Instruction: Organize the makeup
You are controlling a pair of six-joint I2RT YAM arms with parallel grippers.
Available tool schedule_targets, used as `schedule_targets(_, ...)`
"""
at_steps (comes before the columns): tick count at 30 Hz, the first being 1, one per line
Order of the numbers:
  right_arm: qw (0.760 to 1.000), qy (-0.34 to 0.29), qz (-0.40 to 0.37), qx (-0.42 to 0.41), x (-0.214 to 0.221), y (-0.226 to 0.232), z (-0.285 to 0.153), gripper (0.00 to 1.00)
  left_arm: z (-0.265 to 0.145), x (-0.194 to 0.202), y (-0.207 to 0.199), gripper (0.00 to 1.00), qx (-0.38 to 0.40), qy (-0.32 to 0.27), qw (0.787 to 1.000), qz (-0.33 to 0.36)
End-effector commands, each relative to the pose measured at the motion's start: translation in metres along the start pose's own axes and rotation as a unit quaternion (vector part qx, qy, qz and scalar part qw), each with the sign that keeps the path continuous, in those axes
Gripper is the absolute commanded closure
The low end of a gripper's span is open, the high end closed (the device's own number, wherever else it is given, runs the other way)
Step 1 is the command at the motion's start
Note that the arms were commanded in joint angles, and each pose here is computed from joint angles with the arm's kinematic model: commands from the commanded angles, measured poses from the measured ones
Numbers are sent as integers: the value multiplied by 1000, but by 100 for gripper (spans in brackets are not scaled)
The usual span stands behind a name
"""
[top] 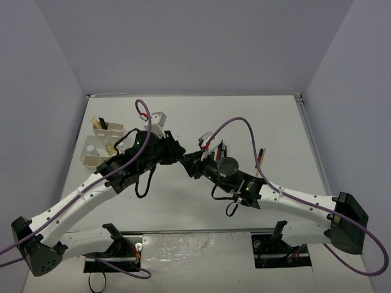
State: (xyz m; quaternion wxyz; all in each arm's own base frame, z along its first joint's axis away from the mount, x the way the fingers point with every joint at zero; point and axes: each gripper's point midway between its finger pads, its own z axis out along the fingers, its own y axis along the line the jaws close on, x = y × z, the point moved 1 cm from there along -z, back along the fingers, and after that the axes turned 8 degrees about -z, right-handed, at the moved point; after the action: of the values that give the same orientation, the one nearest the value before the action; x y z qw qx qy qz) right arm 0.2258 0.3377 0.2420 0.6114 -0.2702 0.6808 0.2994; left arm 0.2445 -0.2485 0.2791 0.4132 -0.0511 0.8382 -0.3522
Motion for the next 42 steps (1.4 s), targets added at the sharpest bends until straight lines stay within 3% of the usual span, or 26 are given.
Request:
schedule_targets(1,998,-52,11,14,-29,-2,-2,50,-11,-36,-41,100,61,-62,996,18)
schedule_targets(2,998,-53,11,18,-30,-3,-3,47,-11,-37,-39,100,58,-65,996,24)
schedule_targets(4,998,-49,11,33,-28,-9,-7,27,-10,-40,-33,100,42,-72,995,49)
schedule_targets(6,998,-41,10,50,-25,-16,-13,16,-12,-53,-20,100,4,-99,991,87)
schedule_targets(12,990,-1,3,143,-13,-52,-39,5,-14,-113,33,100,-141,-178,955,189)
schedule_targets(19,978,9,5,206,-7,-80,-69,2,-4,-203,114,100,-251,-228,919,203)
schedule_targets(29,970,16,5,241,5,-106,-99,1,19,-266,198,100,-295,-250,909,157)
schedule_targets(34,968,14,15,250,9,-117,-110,1,25,-275,221,100,-300,-265,905,145)
schedule_targets(42,962,6,24,271,10,-132,-125,2,39,-249,265,100,-334,-238,902,135)
